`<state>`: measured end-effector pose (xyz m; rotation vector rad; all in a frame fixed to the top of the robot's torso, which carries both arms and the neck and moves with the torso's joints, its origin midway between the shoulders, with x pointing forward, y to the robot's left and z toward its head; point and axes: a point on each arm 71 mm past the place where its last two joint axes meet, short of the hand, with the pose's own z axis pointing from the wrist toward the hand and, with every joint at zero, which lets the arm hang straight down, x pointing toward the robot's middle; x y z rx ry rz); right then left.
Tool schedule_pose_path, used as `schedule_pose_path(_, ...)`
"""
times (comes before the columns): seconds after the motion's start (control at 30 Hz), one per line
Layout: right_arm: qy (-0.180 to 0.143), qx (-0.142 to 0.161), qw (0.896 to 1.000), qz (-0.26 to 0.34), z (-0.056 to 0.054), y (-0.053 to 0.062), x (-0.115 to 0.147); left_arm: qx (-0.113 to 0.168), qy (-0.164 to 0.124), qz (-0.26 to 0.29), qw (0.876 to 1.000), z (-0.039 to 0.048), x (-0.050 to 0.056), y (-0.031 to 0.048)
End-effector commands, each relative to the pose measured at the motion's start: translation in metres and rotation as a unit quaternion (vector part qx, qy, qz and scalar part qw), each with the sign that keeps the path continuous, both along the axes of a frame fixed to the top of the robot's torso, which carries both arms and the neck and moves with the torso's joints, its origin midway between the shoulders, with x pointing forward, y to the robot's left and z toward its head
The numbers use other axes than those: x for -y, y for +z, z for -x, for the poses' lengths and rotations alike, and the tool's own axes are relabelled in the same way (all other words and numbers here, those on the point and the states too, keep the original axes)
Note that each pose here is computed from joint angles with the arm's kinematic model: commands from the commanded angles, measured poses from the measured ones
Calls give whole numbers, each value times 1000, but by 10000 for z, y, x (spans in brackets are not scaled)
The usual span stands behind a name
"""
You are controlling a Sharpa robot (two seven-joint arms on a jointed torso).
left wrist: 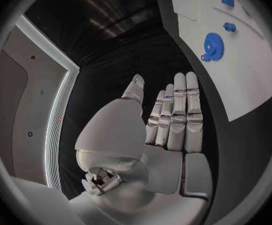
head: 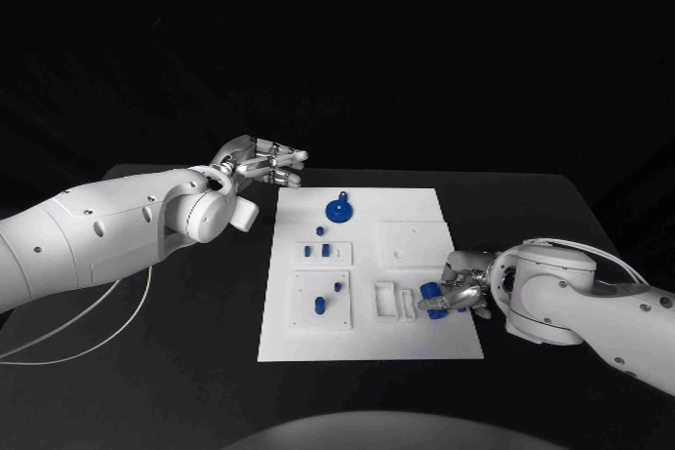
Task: Assemble the parts on the task board
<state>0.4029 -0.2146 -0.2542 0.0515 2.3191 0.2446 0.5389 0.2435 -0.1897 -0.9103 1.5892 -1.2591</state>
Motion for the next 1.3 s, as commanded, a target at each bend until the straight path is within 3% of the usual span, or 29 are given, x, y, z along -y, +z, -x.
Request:
schedule_pose_path(0.03, -21, -1, 999, 39, 17, -97, 75, -3, -11, 4, 1000, 10, 33, -4)
schedule_pose_path(0.37, -33, 2, 999, 24, 22, -99, 65, -6, -14, 3, 1000, 12, 39, -10)
schedule_pose_path(0.67, -60, -8, 998, -28, 70, -52, 13, -8, -14, 1, 1000, 11, 36, -14)
schedule_pose_path(1.07, -77, -3, 994, -79, 29, 175, -77, -9, -16, 1, 1000, 11, 44, -16)
schedule_pose_path(1.3, -75, -13, 993, -95, 33, 216, -152, -9, -17, 1, 1000, 12, 53, -17)
